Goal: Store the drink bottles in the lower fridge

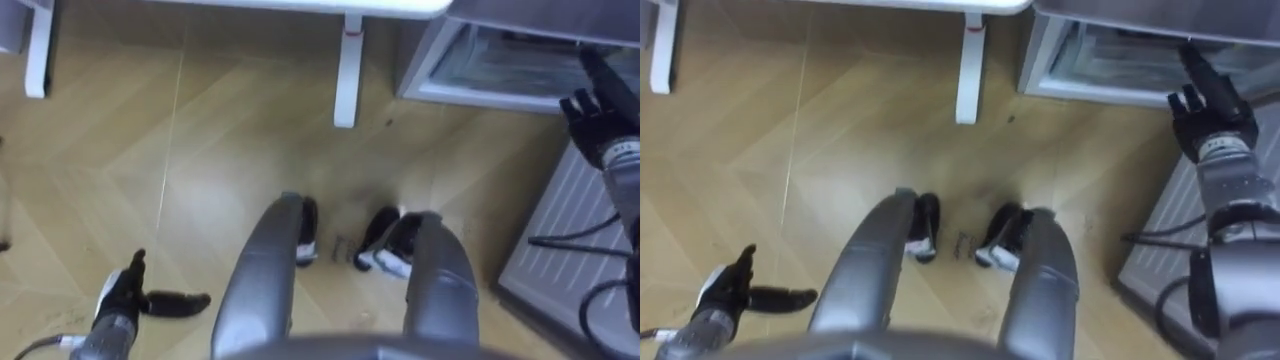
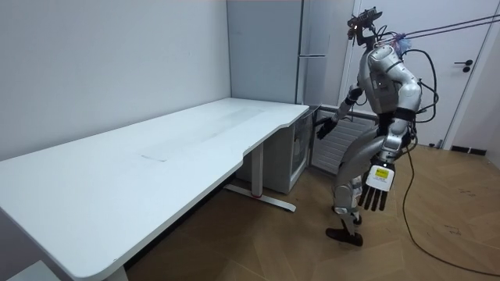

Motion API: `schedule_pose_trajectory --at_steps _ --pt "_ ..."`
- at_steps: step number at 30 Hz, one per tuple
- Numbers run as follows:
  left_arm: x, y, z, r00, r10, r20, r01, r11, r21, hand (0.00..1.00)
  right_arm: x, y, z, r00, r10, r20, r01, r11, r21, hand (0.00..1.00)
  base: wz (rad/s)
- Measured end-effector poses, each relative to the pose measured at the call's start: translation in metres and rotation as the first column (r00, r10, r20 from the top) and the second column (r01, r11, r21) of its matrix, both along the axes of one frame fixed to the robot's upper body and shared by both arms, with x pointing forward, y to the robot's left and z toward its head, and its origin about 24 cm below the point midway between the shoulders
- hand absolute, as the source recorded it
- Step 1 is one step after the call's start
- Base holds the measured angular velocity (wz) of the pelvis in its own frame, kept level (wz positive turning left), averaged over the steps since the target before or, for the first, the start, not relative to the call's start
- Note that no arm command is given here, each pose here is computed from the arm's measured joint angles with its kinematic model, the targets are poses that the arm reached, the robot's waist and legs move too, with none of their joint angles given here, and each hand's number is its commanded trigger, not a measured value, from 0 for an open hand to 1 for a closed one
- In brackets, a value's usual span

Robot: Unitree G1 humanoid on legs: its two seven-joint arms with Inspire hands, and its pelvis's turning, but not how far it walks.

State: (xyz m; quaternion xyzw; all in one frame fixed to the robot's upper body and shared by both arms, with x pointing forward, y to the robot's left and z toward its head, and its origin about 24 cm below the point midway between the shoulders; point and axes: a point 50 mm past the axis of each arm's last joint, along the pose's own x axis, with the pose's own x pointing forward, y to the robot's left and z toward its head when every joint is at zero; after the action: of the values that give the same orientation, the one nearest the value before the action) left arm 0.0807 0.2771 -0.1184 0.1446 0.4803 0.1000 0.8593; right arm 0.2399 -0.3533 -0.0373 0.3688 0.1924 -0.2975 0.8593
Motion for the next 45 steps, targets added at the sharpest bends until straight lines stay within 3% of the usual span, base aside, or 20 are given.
schedule_pose_trajectory --at_steps 9,16,21,28,33,45 --pt "0.027 0.004 0.0 0.998 0.025 0.053 -0.026 1.0 0.006 0.0 -0.039 0.017 -0.04 0.986 0.031 -0.165 -0.026 0.999 0.03 0.0 -0.04" --pt "0.012 -0.004 -0.013 0.997 0.072 -0.014 -0.072 0.997 -0.015 0.0 -0.086 0.03 -0.072 0.927 0.107 -0.36 -0.102 0.994 0.032 0.0 0.04" --pt "-0.009 -0.003 -0.022 0.987 0.141 -0.078 -0.142 0.99 -0.005 0.0 -0.147 0.05 -0.101 0.8 0.225 -0.555 -0.229 0.971 0.063 0.0 -0.01" --pt "-0.031 -0.016 -0.03 0.97 0.218 -0.108 -0.223 0.974 -0.037 0.0 -0.205 0.08 -0.122 0.627 0.357 -0.693 -0.358 0.922 0.151 0.0 -0.16" --pt "-0.041 -0.018 -0.033 0.953 0.275 -0.123 -0.282 0.958 -0.045 0.0 -0.217 0.09 -0.126 0.556 0.41 -0.723 -0.442 0.883 0.16 0.0 -0.12" --pt "-0.05 -0.02 -0.036 0.934 0.329 -0.143 -0.338 0.94 -0.046 0.0 -0.22 0.103 -0.13 0.528 0.43 -0.732 -0.474 0.865 0.166 0.0 -0.05"
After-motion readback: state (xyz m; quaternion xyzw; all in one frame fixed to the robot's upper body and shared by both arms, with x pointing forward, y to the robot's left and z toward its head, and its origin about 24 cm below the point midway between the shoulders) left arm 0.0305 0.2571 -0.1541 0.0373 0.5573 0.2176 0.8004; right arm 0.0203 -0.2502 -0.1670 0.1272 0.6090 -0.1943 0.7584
